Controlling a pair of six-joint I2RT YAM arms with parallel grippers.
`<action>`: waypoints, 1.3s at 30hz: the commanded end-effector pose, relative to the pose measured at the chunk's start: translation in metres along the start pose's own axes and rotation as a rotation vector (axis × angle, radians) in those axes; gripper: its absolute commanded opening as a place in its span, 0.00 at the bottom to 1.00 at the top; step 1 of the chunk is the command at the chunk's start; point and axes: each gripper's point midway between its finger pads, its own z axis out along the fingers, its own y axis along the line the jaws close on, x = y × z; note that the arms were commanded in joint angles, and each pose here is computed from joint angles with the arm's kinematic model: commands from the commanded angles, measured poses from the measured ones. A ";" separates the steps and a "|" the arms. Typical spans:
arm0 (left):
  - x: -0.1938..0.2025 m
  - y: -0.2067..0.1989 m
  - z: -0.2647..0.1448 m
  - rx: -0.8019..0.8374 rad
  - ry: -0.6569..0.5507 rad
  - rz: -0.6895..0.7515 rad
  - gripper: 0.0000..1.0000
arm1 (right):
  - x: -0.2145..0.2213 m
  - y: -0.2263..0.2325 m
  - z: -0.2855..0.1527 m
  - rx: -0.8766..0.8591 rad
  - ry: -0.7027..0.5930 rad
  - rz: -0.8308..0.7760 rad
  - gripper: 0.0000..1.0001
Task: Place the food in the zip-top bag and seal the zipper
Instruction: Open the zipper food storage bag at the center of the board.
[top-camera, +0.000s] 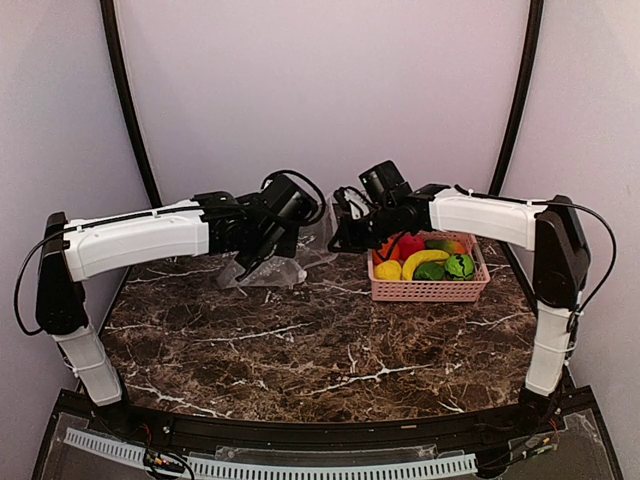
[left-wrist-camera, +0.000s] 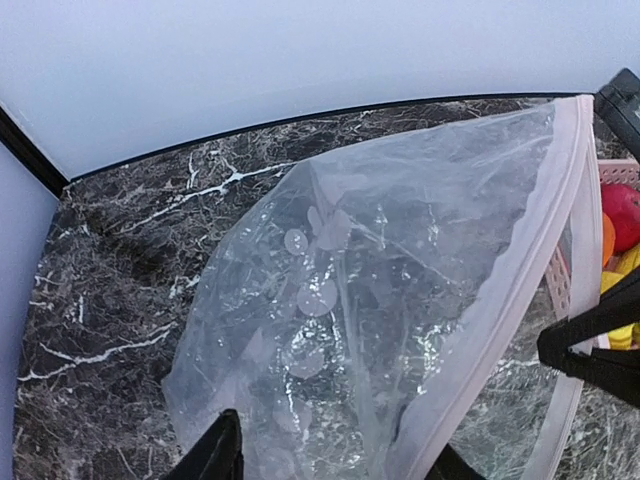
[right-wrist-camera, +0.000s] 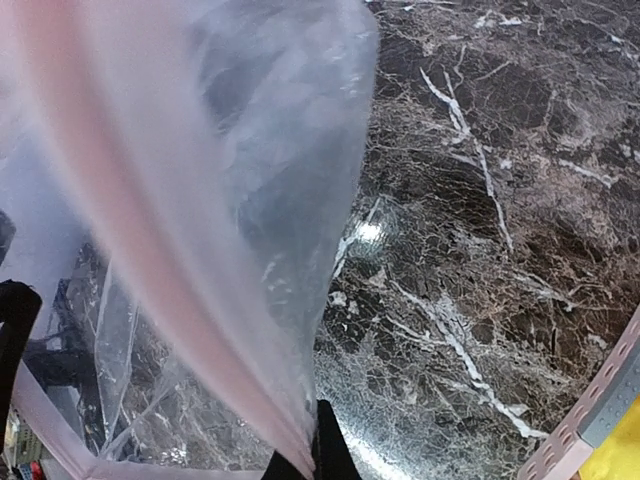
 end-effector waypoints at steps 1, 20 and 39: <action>0.002 -0.005 0.014 0.075 0.050 -0.011 0.53 | -0.006 0.033 -0.002 -0.023 -0.047 -0.151 0.00; 0.000 0.009 0.021 0.049 0.111 0.065 0.17 | -0.010 -0.013 -0.002 0.175 -0.066 -0.033 0.00; 0.010 -0.003 0.018 0.121 0.207 0.135 0.01 | -0.013 0.067 -0.025 -0.287 -0.020 -0.320 0.25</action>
